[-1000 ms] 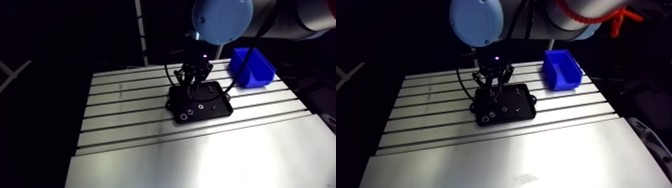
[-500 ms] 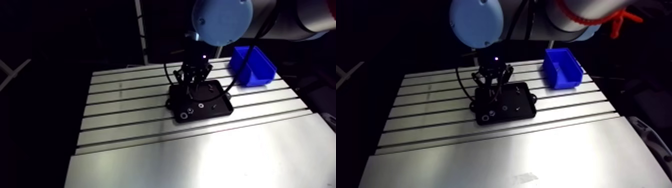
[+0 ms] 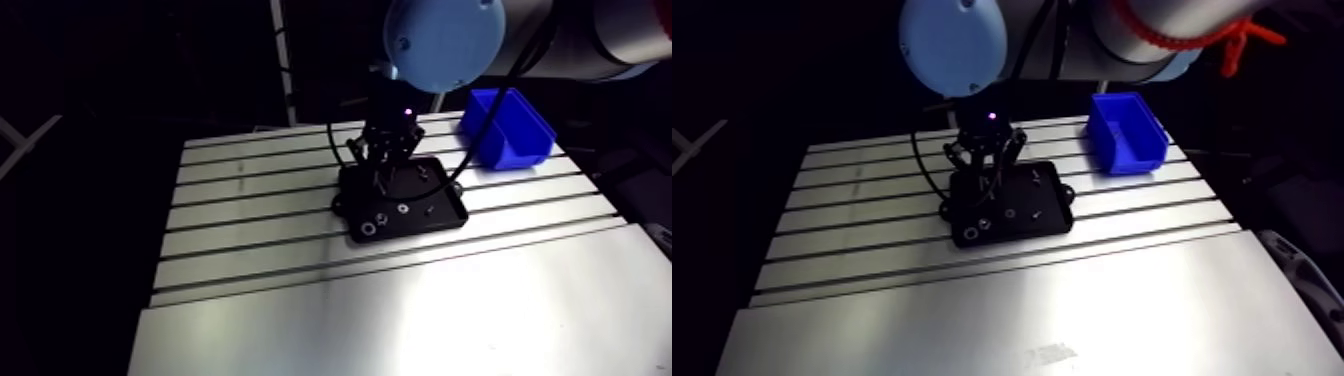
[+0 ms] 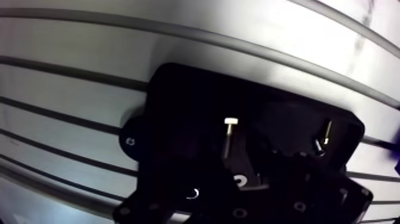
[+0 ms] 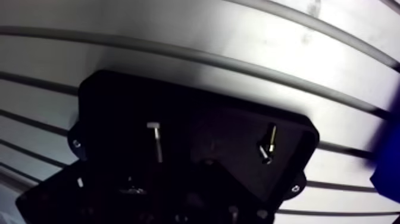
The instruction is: Pick up the M10 bolt from the tray and put it into the blue bin.
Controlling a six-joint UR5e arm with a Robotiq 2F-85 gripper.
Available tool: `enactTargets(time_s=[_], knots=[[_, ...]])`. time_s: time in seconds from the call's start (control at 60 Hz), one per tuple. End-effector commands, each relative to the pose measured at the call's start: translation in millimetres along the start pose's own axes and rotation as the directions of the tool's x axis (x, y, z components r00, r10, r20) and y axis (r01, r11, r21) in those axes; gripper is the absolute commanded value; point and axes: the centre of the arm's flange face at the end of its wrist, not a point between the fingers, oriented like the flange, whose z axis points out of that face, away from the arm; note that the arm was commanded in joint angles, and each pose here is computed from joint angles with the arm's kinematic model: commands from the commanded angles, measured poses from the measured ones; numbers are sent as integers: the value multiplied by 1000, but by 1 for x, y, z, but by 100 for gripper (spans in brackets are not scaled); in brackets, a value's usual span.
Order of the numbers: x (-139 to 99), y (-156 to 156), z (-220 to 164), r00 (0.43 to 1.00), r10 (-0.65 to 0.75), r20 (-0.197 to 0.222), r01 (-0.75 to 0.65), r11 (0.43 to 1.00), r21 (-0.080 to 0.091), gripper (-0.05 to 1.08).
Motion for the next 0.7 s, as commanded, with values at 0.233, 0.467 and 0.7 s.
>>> enactTargets(time_s=[0.233, 0.467, 0.7], knots=[[1, 1, 4, 1000, 6, 2, -6, 1000, 1, 61], [1, 1, 4, 1000, 6, 2, -6, 1000, 1, 64], [1, 1, 4, 1000, 6, 2, -6, 1000, 1, 67]])
